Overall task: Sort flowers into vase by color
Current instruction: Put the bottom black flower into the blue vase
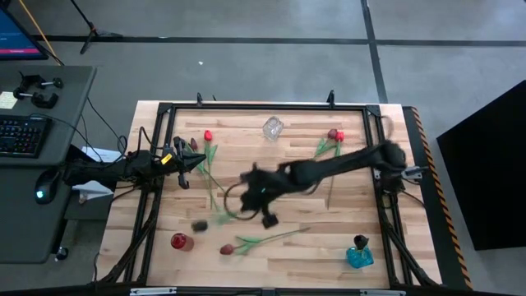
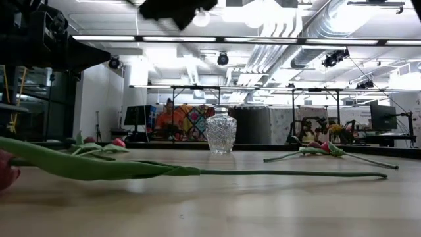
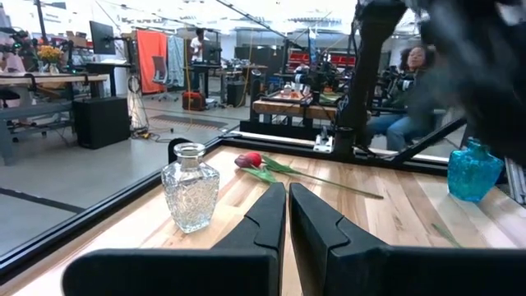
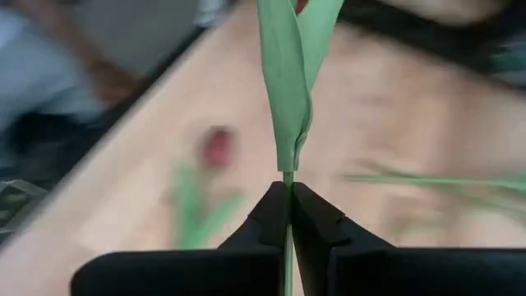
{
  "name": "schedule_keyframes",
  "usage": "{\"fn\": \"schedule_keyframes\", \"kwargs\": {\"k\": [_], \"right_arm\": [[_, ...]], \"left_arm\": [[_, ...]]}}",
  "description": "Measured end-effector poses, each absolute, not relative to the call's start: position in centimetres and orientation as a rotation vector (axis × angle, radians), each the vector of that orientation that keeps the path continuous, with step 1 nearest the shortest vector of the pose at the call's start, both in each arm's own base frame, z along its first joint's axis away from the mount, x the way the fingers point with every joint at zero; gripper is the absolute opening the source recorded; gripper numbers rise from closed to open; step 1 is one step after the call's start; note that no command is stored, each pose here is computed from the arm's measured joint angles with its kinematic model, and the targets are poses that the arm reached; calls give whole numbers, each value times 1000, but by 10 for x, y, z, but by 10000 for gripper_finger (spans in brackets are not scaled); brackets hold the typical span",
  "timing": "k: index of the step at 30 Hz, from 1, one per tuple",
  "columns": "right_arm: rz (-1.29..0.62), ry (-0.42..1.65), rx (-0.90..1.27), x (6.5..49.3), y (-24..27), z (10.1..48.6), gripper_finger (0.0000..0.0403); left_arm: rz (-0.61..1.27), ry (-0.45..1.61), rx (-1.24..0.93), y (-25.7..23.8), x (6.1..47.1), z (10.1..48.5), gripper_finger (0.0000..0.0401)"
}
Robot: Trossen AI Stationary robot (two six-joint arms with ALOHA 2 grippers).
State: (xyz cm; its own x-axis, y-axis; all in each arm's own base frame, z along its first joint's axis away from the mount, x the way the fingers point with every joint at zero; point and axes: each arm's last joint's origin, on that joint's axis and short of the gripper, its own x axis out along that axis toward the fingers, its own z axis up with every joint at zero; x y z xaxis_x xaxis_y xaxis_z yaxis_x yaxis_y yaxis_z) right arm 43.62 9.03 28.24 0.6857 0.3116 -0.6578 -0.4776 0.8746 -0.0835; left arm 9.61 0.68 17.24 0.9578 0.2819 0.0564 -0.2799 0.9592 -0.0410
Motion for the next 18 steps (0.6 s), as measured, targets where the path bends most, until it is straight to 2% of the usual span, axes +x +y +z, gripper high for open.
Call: {"fn": "schedule_keyframes", "kwargs": {"k": [9, 12, 18], "right_arm": [[-48, 625, -355, 356, 50, 383, 0], [-197, 631, -345, 322, 51, 389, 0], [-506, 545, -247, 239, 62, 367, 0]], "left_arm": [[285, -61, -33, 7, 96, 172, 8], [285, -61, -32, 7, 96, 172, 8], [285, -62, -33, 7, 96, 172, 8]]}}
